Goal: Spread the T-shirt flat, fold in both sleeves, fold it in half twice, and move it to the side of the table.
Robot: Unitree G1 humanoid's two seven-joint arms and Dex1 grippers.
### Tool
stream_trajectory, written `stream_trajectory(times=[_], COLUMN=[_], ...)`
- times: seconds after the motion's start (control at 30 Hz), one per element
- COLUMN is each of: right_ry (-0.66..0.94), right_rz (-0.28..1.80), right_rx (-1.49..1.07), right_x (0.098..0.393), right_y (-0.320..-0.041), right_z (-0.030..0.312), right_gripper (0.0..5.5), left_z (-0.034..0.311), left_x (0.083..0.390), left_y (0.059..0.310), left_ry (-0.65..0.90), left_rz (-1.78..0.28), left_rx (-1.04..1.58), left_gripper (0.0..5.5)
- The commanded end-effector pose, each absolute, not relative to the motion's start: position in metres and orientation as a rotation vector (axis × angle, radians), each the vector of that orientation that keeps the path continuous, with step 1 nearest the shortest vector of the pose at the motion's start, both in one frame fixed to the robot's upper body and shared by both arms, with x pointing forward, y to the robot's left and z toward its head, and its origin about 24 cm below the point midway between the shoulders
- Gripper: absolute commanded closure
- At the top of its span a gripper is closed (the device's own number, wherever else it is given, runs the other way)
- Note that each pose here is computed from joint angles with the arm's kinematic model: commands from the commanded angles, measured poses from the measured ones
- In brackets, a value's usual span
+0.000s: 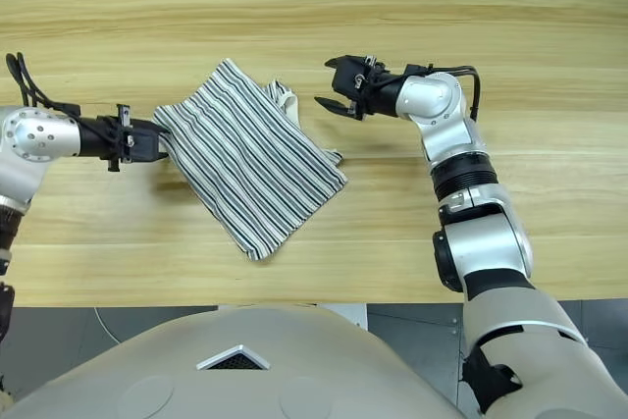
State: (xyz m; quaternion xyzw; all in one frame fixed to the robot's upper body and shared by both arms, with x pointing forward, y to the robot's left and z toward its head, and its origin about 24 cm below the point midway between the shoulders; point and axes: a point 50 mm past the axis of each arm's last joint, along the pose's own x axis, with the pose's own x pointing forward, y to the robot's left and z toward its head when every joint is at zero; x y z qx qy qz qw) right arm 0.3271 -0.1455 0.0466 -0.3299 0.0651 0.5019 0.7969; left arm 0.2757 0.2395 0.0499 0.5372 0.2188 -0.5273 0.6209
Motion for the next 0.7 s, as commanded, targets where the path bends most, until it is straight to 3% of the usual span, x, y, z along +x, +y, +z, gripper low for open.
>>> stream_trajectory(times=[0.03,0.33,0.7], right_ry=[0.137,0.110,0.173], right_rz=[1.110,1.068,1.170], right_rx=[-0.714,-0.703,-0.721], right_x=[0.322,0.324,0.299], right_y=[-0.140,-0.142,-0.138], right_z=[0.043,0.048,0.027], right_gripper=[2.66,2.66,2.66], left_z=[0.019,0.000,-0.016], left_x=[0.279,0.310,0.321], left_y=[0.221,0.181,0.174], left_ry=[0.553,0.492,0.542], left_rz=[-1.282,-1.247,-1.102], left_rx=[1.223,1.226,1.237], left_gripper=[3.58,3.58,3.58])
